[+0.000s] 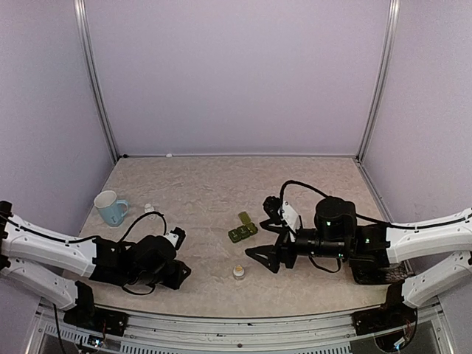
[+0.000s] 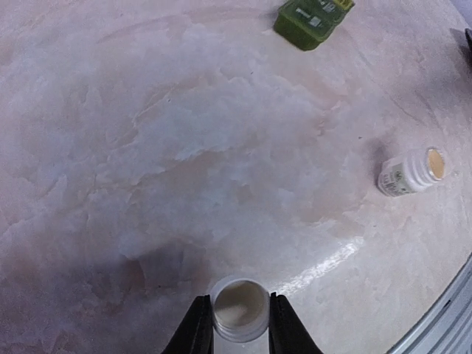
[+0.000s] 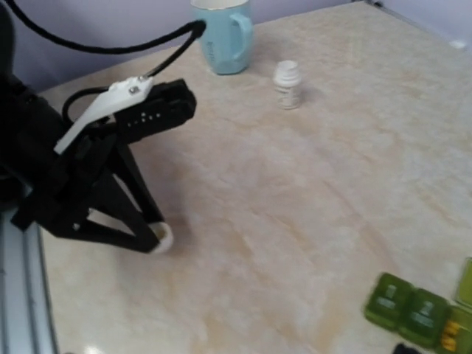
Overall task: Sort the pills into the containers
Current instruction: Pick up the lid of the pill bottle from the center of the board, then pass from the left arm to the right
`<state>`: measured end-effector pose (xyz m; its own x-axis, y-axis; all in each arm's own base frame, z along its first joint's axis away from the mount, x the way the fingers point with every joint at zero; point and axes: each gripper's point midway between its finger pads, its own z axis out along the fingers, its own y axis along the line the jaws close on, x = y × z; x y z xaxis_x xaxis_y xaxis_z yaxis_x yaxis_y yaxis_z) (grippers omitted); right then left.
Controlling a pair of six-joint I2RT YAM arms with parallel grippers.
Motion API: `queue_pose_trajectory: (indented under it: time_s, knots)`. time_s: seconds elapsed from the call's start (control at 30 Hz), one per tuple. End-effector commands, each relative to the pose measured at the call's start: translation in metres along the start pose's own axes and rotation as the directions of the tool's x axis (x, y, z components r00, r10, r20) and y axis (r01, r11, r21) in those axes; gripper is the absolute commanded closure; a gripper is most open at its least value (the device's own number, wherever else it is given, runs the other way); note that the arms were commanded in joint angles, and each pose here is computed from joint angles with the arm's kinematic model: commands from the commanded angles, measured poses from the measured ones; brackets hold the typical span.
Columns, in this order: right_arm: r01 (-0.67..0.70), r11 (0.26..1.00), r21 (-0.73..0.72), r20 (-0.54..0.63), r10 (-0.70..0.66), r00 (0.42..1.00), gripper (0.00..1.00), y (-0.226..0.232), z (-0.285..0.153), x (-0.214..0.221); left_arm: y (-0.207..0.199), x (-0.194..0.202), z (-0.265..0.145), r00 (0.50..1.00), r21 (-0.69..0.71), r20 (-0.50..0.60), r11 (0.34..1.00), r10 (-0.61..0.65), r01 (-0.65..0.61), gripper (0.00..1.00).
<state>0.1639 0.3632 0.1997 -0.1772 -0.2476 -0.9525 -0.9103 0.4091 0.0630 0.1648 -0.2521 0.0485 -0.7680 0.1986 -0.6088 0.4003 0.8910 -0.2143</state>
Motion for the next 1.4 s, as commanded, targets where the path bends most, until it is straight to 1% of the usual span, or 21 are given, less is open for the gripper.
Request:
queue_pose_trajectory:
  time_s: [0.0,0.07,0.13,0.3,0.43,0.53,0.63,0.77,0.87,1.0,1.2,1.37]
  knots:
    - [-0.127,0.988,-0.089,-0.075,0.121,0.990,0.10,0.019,0.012,-0.005,-0.022,-0.026,-0.019,0.992,0.091,0.120,0.995,0.035,-0.046,0.76]
    - [-0.184,0.976,-0.117,-0.119,0.170,0.978,0.10,0.026,0.020,-0.006,-0.030,-0.034,-0.029,0.986,0.128,0.163,0.990,0.043,-0.065,0.76]
    - [-0.251,0.961,-0.116,-0.167,0.230,0.959,0.11,0.029,0.027,-0.006,-0.038,-0.041,-0.036,0.979,0.161,0.199,0.983,0.051,-0.084,0.76]
    - [-0.394,0.913,-0.104,-0.272,0.355,0.895,0.11,0.036,0.047,-0.006,-0.062,-0.051,-0.053,0.962,0.238,0.260,0.960,0.081,-0.145,0.75]
    - [-0.501,0.858,-0.111,-0.297,0.453,0.841,0.12,0.037,0.056,-0.017,-0.079,-0.056,-0.065,0.947,0.271,0.300,0.942,0.111,-0.196,0.75]
    - [-0.575,0.803,-0.156,-0.307,0.514,0.801,0.14,0.039,0.056,-0.026,-0.087,-0.059,-0.071,0.937,0.277,0.326,0.934,0.130,-0.226,0.75]
    - [-0.636,0.748,-0.192,-0.352,0.552,0.756,0.17,0.043,0.061,-0.026,-0.094,-0.061,-0.076,0.927,0.276,0.344,0.928,0.148,-0.251,0.75]
    - [-0.688,0.694,-0.211,-0.421,0.571,0.705,0.22,0.051,0.068,-0.016,-0.102,-0.062,-0.082,0.915,0.263,0.364,0.924,0.173,-0.279,0.75]
    - [-0.710,0.667,-0.228,-0.464,0.567,0.681,0.25,0.058,0.071,-0.012,-0.107,-0.062,-0.085,0.908,0.255,0.373,0.921,0.188,-0.295,0.75]
    - [-0.725,0.644,-0.245,-0.487,0.566,0.666,0.28,0.063,0.074,-0.014,-0.115,-0.061,-0.087,0.899,0.244,0.382,0.916,0.213,-0.320,0.75]
    - [-0.747,0.601,-0.284,-0.532,0.549,0.644,0.39,0.073,0.077,-0.014,-0.121,-0.059,-0.087,0.892,0.224,0.381,0.911,0.244,-0.345,0.75]
    - [-0.752,0.602,-0.268,-0.561,0.537,0.630,0.44,0.074,0.078,-0.005,-0.122,-0.059,-0.089,0.889,0.221,0.387,0.911,0.245,-0.347,0.75]
